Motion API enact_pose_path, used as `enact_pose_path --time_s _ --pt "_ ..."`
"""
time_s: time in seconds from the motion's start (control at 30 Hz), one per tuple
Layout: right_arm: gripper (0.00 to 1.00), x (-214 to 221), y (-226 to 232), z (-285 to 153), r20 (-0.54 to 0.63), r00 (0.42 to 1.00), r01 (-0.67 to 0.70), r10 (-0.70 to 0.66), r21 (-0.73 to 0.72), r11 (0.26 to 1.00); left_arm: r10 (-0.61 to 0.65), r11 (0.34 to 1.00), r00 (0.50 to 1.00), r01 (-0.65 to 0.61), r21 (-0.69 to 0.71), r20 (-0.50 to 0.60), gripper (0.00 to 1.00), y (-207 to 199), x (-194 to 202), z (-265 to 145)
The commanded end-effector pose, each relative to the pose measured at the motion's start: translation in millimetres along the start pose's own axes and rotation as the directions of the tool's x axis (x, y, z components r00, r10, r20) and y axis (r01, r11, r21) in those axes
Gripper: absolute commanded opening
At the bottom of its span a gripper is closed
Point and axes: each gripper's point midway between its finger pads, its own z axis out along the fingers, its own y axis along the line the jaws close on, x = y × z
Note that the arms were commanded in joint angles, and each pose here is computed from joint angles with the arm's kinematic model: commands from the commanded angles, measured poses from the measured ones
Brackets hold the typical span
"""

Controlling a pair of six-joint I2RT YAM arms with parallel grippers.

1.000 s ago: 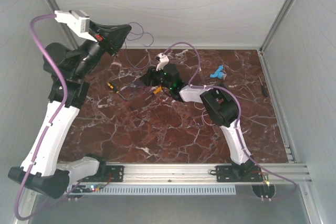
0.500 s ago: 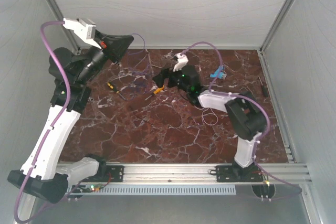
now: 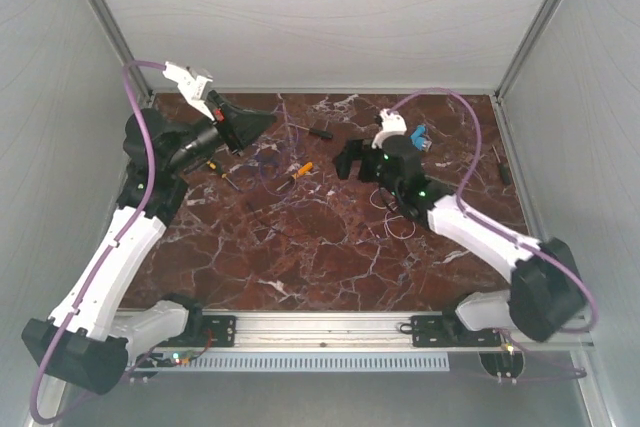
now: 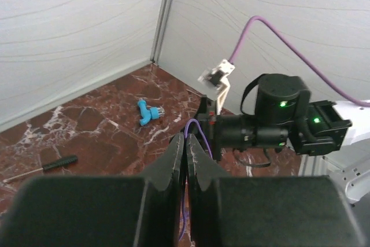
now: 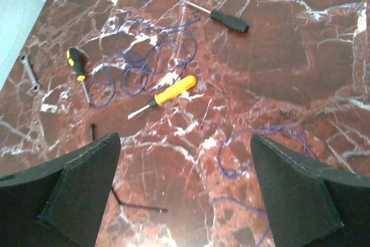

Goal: Zip-tie the wires
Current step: Untie the cable at the center of the board.

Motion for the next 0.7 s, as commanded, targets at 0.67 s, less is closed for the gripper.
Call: enact_pose_path --time_s 0.67 --pt "0.89 -25.6 84.1 -94.0 0.081 0.943 -0.249 0.322 -0.47 0.847 -0.029 0.987 0.997 0.017 0.158 0.074 0.0 -41.6 -9.8 -0.8"
